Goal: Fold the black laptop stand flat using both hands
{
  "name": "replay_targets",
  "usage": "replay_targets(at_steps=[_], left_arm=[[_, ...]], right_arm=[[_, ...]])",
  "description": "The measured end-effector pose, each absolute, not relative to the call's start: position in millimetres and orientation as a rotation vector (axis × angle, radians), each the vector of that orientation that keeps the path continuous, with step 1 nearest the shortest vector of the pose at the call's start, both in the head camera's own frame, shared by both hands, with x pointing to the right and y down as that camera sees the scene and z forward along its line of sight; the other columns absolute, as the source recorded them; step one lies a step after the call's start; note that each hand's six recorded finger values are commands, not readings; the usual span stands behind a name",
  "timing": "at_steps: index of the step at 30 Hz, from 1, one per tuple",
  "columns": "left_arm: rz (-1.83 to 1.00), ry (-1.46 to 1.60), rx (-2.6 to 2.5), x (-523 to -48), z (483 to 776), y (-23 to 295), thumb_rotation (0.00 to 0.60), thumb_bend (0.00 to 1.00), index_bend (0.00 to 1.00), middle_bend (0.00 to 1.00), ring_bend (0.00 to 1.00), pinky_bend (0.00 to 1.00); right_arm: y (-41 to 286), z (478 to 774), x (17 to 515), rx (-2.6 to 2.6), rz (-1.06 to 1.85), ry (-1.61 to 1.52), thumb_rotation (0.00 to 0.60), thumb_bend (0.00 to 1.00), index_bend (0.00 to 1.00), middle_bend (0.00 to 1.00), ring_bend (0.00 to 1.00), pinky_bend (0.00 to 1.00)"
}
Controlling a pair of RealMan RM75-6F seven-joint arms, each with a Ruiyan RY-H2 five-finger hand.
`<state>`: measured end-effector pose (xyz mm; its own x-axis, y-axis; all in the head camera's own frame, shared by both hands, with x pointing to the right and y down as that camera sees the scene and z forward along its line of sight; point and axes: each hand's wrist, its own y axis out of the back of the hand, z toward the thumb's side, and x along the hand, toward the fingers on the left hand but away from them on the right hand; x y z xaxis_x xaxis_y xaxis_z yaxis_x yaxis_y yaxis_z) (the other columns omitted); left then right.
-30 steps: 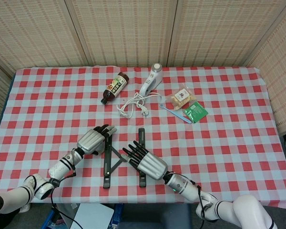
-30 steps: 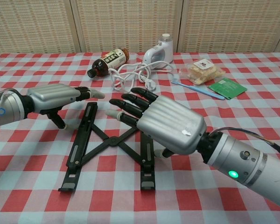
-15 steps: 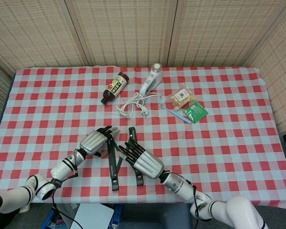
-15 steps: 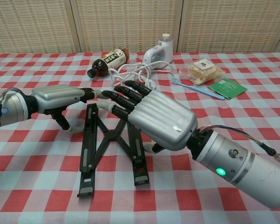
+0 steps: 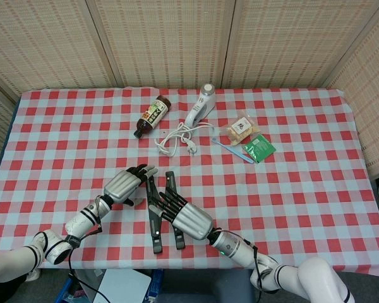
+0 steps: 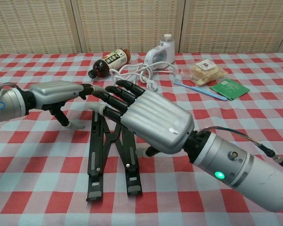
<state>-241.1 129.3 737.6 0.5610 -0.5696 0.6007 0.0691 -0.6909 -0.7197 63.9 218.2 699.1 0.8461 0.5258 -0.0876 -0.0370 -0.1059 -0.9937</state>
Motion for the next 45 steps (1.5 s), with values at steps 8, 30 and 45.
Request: replay_targets(at_steps=[8, 30, 45], left_arm=[[-1.186, 0.465, -2.025, -274.4, 723.7, 117.0, 0.6, 0.28, 0.0, 0.0, 0.0, 0.19], [-1.236, 0.551, -1.99, -312.3, 707.3, 118.8, 0.6, 0.28, 0.0, 0.0, 0.0, 0.18], [-1.253, 0.578, -1.991, -322.7, 708.8, 117.6, 0.6, 0.28, 0.0, 0.0, 0.0, 0.18]], right_arm=[[211.6, 679.2, 67.5, -1.731, 0.447, -0.276, 0.6, 0.0, 0.0, 0.0, 0.0, 0.0], [185.6, 689.7, 24.5, -1.724, 0.511, 0.434, 0.6, 0.0, 0.0, 0.0, 0.0, 0.0], [192.4, 704.1, 7.0, -1.661, 0.487, 0.542, 0.6, 0.0, 0.0, 0.0, 0.0, 0.0]])
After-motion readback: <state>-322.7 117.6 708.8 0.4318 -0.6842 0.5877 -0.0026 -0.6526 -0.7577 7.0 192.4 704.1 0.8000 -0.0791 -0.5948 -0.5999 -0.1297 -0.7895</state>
